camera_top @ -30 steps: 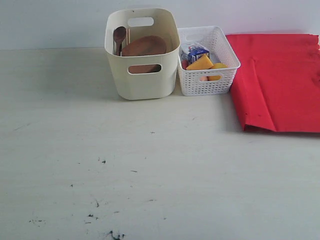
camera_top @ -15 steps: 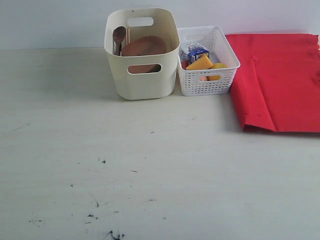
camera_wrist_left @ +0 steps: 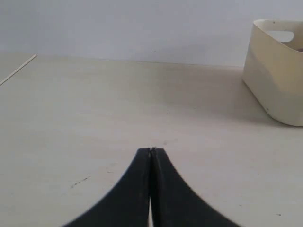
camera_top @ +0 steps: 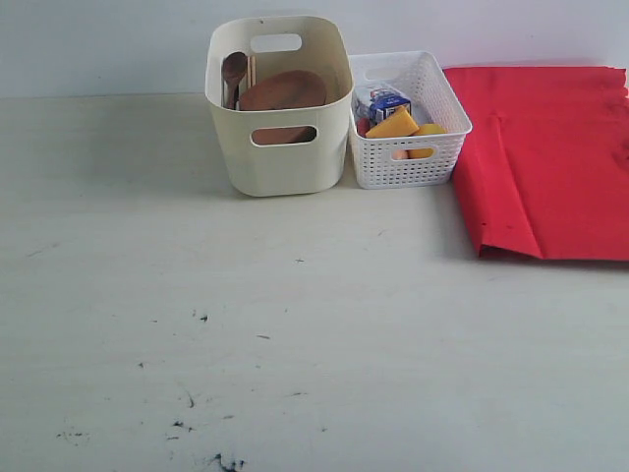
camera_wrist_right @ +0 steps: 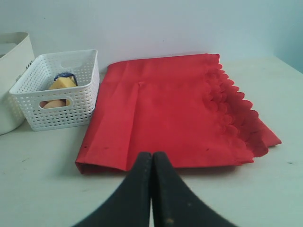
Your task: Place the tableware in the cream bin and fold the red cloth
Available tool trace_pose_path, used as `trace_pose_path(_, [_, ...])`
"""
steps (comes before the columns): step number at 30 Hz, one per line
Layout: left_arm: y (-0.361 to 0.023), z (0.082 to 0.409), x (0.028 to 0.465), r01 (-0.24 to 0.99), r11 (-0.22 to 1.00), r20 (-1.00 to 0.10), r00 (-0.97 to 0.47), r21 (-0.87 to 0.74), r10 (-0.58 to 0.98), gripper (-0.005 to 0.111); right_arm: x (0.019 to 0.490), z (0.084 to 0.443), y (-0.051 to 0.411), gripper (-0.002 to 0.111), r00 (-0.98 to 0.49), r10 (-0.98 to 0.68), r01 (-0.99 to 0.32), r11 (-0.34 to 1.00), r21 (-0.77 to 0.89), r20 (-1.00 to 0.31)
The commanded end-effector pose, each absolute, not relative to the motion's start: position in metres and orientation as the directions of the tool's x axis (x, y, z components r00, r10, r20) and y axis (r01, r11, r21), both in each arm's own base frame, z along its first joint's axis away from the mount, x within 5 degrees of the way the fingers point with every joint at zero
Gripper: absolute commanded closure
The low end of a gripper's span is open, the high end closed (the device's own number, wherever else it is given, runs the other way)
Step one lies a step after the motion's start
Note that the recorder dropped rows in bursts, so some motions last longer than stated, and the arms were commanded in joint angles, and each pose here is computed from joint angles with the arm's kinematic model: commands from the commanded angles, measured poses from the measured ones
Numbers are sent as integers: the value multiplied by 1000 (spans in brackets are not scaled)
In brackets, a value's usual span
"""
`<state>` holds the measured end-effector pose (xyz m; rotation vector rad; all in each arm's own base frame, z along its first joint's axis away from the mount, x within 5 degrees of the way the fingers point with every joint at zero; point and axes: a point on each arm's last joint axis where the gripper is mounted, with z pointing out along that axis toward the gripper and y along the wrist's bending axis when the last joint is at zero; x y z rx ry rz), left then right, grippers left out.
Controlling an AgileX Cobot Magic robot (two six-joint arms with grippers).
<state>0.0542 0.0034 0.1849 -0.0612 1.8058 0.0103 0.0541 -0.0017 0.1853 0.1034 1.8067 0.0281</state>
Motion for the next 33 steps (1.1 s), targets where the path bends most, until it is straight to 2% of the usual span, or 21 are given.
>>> trace_pose_path(1, [4,184,54,-51,998,-973,-227,-26,-36,107,54,185,-2,108,-215,90,57,995,79,-972])
trace_pose_path(33, [4,181,53,-56,998,-964,-263,-24,-38,107,54,185,-2,108,-215,90,57,995,79,-972])
